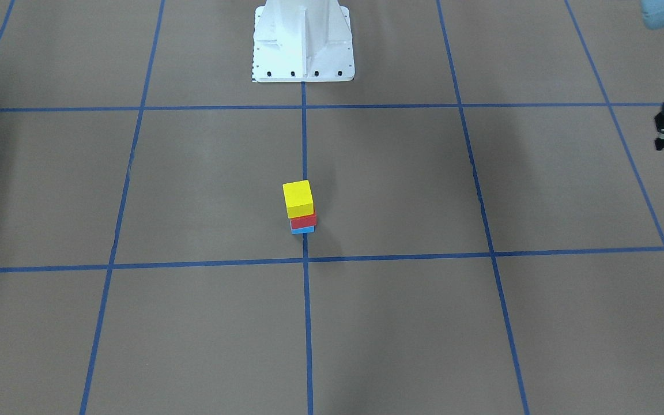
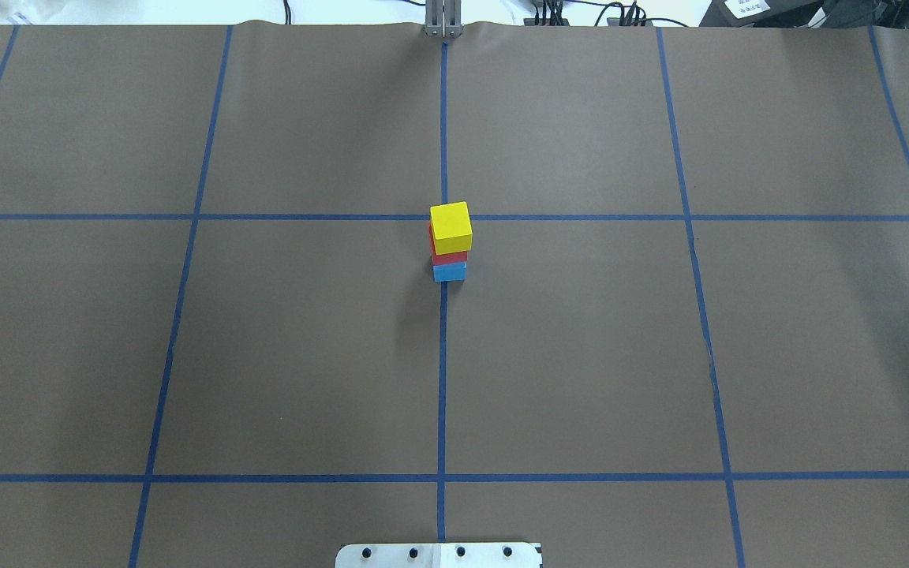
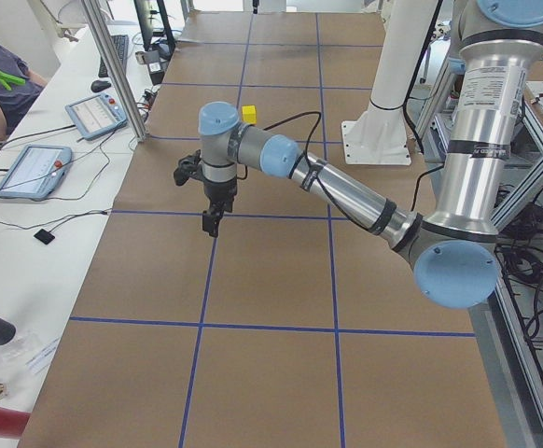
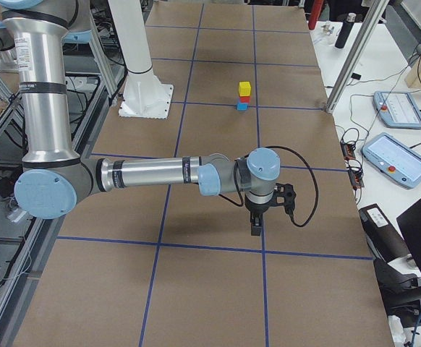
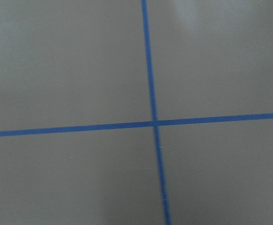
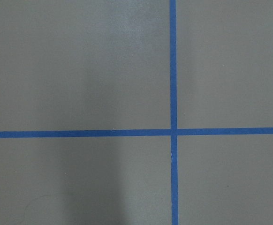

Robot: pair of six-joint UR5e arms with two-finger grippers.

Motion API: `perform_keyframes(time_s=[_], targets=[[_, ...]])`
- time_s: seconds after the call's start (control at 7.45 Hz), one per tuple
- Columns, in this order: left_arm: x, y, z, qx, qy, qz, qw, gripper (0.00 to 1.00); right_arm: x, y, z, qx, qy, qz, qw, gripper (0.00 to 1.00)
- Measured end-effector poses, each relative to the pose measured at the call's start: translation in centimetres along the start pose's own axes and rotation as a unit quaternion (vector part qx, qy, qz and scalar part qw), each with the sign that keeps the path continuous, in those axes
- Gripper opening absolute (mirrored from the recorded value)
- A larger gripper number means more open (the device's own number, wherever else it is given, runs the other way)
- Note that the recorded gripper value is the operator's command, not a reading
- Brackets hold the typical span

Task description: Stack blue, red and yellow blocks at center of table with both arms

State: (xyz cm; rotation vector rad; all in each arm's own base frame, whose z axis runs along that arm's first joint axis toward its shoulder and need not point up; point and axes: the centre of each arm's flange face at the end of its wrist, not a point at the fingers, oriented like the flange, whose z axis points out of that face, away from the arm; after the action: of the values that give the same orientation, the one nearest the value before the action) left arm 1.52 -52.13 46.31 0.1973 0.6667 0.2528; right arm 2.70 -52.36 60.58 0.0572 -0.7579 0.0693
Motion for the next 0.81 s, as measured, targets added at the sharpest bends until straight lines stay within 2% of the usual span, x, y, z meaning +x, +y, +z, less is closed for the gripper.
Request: perform_keyframes(time_s=[0.27, 0.81], targets=[[-6.3, 1.6, 1.4, -0.017, 0.002, 0.0, 0.9999, 1.0, 1.0, 0.9, -0.3, 0.004, 0.001, 0.005, 1.0, 1.0], [-10.9, 4.5, 5.7, -0.062, 0.008, -0.043, 0.9971, 1.0, 3.6, 2.6, 0.0, -0.003, 0.006, -0.014, 0.9999, 1.0]])
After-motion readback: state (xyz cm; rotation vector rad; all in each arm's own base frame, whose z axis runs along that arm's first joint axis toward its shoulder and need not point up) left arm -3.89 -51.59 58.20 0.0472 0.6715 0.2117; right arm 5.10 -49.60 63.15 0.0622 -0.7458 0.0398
